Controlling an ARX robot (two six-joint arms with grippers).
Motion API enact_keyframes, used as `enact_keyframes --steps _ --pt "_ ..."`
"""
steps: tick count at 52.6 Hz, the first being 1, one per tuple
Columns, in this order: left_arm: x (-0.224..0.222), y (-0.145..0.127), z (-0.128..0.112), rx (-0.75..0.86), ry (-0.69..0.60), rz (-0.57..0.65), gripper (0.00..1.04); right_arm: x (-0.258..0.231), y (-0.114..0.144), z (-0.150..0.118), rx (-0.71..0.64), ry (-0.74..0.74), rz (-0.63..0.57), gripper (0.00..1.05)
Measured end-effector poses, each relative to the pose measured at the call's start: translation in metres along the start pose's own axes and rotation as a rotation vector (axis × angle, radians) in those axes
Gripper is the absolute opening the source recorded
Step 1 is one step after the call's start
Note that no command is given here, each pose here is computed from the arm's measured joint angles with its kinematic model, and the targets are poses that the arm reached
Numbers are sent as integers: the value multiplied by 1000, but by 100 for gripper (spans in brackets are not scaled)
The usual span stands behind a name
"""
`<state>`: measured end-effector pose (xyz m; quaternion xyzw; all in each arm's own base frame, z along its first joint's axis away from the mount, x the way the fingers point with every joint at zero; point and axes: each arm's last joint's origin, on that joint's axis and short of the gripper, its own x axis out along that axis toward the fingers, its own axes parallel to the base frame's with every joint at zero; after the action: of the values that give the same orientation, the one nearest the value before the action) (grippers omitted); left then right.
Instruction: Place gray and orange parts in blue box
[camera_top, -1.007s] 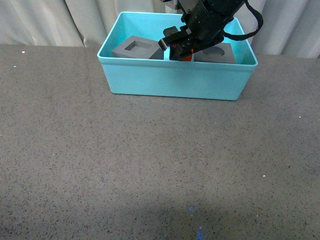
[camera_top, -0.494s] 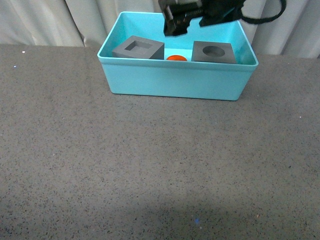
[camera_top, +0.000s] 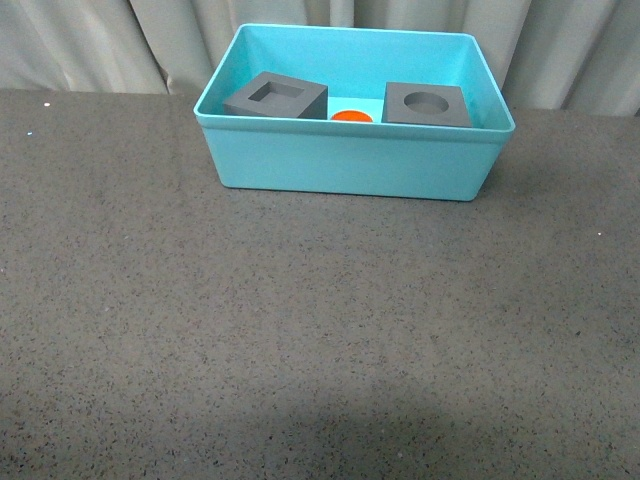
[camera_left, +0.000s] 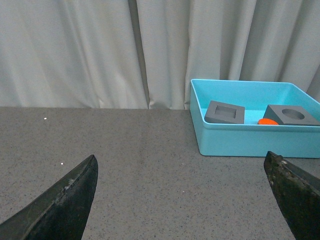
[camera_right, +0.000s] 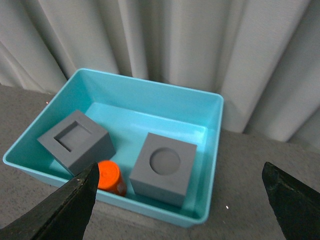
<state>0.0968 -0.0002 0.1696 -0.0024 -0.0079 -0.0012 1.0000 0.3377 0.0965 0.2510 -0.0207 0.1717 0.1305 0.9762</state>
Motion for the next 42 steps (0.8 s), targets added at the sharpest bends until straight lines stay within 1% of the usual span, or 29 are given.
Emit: enact_keyframes --steps 3,4,11,13,15,16,18,19,21,28,31,32,36,38,41,42 --pt "0 0 0 0 0 0 98 -20 -1 -14 12 31 -76 95" --pt "0 0 0 0 0 0 98 -27 -2 -20 10 32 -121 95" --pt "0 0 0 0 0 0 98 -57 -9 -58 13 -29 -376 95" --pt "0 0 0 0 0 0 98 -60 -11 -69 23 -85 -359 90" --pt "0 0 0 0 0 0 98 -67 -14 -81 35 -186 -292 82" --pt "0 0 0 0 -1 0 98 -69 -15 -83 36 -203 -282 80" --pt "0 0 0 0 -1 0 98 -77 -17 -90 39 -261 -263 73" --pt "0 0 0 0 -1 0 98 -79 -18 -91 40 -273 -261 71" --pt "0 0 0 0 0 0 98 -87 -20 -94 42 -311 -255 64" --pt "0 0 0 0 0 0 98 -105 -27 -102 44 -342 -258 44" --pt "0 0 0 0 0 0 98 -113 -29 -108 45 -343 -259 33" --pt "0 0 0 0 0 0 98 -116 -30 -111 44 -340 -258 28" --pt "0 0 0 0 0 0 98 -123 -32 -117 45 -332 -259 17" --pt "0 0 0 0 0 0 98 -128 -33 -122 45 -330 -260 8" --pt "0 0 0 0 0 0 98 -133 -34 -125 45 -333 -262 0" --pt "0 0 0 0 0 0 98 -135 -35 -126 43 -334 -262 1"
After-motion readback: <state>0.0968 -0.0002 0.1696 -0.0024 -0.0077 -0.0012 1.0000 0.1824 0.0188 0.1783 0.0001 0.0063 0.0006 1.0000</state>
